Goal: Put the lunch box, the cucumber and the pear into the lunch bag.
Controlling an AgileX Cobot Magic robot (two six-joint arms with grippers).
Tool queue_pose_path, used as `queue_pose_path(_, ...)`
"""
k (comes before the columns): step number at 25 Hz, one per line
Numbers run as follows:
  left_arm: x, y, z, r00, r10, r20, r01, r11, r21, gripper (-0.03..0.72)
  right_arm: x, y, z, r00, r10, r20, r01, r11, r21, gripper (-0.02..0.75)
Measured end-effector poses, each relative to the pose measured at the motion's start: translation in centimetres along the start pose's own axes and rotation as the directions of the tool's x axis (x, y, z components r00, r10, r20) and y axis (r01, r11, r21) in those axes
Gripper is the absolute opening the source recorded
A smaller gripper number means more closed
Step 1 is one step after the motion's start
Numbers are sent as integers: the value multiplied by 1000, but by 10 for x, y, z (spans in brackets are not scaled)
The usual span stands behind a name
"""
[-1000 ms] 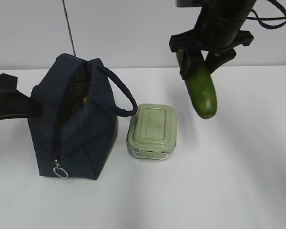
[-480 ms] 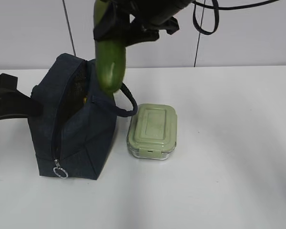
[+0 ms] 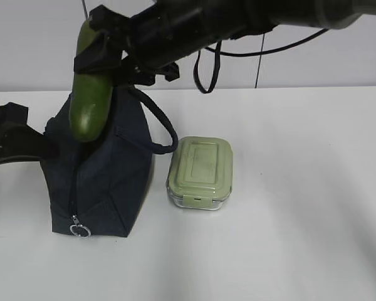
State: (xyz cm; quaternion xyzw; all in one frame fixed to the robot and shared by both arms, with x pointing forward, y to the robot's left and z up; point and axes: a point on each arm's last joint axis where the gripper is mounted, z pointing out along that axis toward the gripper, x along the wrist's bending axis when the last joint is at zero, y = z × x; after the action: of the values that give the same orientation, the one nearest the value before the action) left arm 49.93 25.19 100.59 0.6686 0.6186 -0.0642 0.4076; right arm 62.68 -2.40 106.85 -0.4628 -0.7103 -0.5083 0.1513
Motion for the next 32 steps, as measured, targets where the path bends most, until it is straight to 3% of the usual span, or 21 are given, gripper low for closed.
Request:
queue_pose_path(6,-2,1,-1,1000,-14,19,15,1000,-8,3,-1,-13,24,998,-59,8,58,998,24,359)
queue_pose_path(12,-13,2,-13,999,22,24,-21,998,-53,3,-11,-14,25,984,-153,90,149,988,44,358)
queue_pose_path(21,-17,1,-18,999,39,25,-37,997,-72,3,-14,-13,25,976,-181,122,178,983,39,359)
queue_pose_path(32,-17,1,-18,999,39,25,-37,997,-72,2,-14,-14,25,976,-186,117,180,982,54,449)
